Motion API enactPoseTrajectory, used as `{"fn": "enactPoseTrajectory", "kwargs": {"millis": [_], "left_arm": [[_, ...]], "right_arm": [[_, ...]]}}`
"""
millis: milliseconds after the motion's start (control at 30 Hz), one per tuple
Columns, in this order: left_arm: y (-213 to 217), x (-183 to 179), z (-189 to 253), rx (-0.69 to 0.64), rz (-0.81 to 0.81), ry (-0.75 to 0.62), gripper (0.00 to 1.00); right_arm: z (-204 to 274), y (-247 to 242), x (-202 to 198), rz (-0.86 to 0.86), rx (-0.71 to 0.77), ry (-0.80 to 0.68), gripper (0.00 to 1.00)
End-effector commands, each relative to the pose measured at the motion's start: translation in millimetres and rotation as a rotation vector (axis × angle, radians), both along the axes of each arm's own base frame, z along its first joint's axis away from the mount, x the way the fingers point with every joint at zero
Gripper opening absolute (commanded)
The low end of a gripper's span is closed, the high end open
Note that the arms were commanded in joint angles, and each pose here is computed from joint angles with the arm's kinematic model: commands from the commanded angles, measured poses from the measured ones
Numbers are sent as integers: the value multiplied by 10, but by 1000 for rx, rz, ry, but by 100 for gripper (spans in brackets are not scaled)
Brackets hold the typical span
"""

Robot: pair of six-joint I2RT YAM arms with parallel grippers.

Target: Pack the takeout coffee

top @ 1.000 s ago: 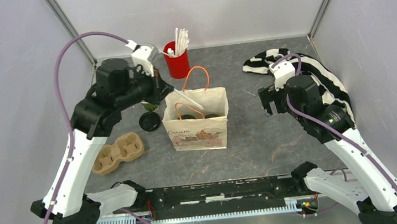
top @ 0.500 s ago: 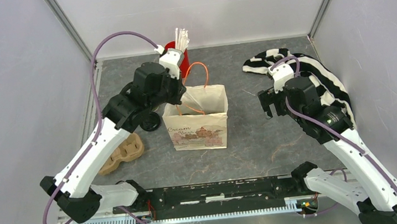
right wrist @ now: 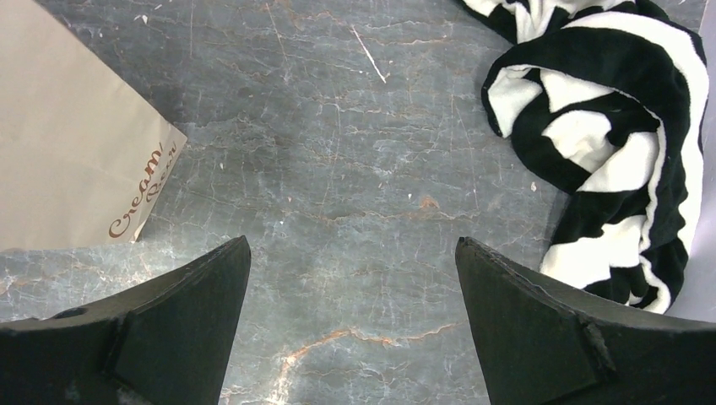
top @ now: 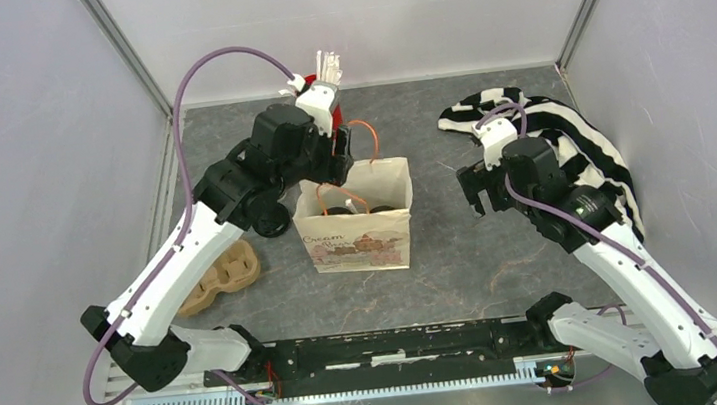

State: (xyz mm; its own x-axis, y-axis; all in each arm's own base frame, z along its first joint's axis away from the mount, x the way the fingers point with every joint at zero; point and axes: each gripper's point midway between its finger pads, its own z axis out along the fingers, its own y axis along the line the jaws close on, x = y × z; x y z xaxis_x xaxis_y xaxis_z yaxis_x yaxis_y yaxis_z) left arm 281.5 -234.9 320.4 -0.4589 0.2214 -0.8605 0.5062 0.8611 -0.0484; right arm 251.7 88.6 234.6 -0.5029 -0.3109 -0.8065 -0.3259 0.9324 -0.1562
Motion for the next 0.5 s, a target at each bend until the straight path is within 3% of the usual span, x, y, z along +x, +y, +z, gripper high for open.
{"fn": "enactPoseTrajectory", "kwargs": {"millis": [0,167,467], "left_arm": [[-3,145,529,-138,40,-69,71],[497,832,739,-306,269,-97,78],[1039,2192,391,-402,574,-70,79]], "right_arm": [[81,77,108,2,25,-28,98],[30,112,195,-5,17,-14,98],[55,135,409,-30,-25,-12,98]]}}
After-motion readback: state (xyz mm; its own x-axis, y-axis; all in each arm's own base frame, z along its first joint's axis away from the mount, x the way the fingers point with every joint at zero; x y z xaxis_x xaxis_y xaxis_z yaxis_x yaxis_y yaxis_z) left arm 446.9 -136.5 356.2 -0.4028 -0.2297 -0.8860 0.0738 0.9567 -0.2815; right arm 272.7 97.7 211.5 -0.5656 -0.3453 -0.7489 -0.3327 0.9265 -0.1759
